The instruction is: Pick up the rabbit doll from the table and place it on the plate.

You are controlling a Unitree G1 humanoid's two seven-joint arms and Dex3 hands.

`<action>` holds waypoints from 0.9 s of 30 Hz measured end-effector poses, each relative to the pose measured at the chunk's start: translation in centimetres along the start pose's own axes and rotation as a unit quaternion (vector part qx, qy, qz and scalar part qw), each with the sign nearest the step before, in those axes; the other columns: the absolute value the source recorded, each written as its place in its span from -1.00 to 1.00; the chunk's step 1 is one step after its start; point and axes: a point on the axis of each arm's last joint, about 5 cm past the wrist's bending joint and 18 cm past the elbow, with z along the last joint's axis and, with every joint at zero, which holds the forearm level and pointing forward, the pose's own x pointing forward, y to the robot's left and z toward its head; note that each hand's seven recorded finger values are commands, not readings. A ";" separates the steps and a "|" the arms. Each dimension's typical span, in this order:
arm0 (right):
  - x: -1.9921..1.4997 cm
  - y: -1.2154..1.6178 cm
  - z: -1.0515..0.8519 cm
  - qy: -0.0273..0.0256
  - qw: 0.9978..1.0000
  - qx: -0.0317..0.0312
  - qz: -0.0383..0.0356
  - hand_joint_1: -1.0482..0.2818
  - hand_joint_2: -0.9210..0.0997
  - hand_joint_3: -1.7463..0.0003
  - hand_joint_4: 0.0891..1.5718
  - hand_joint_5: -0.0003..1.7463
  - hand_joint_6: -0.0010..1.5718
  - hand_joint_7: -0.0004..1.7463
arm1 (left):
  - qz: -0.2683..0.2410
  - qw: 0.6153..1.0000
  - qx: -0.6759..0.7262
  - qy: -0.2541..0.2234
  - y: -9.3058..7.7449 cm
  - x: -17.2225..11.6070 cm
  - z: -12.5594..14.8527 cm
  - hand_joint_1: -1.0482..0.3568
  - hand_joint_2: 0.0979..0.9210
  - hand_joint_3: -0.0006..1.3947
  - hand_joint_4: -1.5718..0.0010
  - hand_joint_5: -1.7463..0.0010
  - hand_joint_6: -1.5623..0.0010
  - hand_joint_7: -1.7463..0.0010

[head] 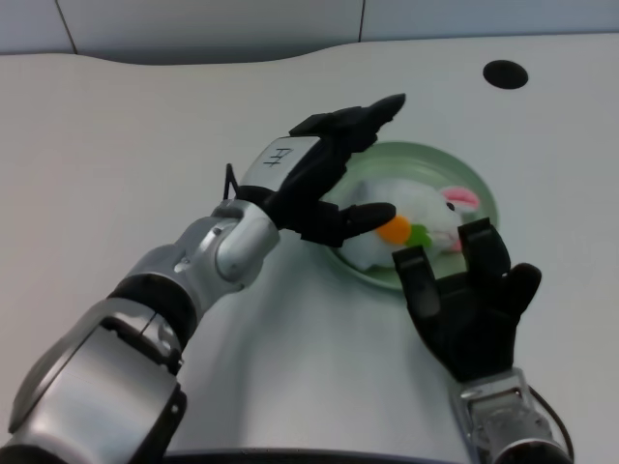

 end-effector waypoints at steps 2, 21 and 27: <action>-0.03 -0.01 -0.05 0.000 1.000 0.002 -0.004 -0.09 -0.91 0.99 0.13 1.00 0.15 0.58 | 0.000 0.998 -0.059 0.014 0.4 -0.8 -0.8 -1.00 1.00 0.15 1.00 1.00 1.00 1.00; 0.23 -0.06 -0.47 0.016 0.999 0.027 -0.027 -0.15 -0.91 1.00 0.12 1.00 0.02 0.90 | 0.098 0.811 -0.576 -0.023 -0.8 -11.6 -7.8 -1.00 1.00 0.07 1.00 1.00 1.00 1.00; 0.21 -0.07 -0.46 0.024 0.999 0.024 -0.031 -0.12 -0.91 0.99 0.13 1.00 -0.03 0.99 | 0.123 0.759 -0.639 -0.037 -3.5 -14.4 -7.8 -1.00 1.00 0.03 0.88 0.95 0.93 0.97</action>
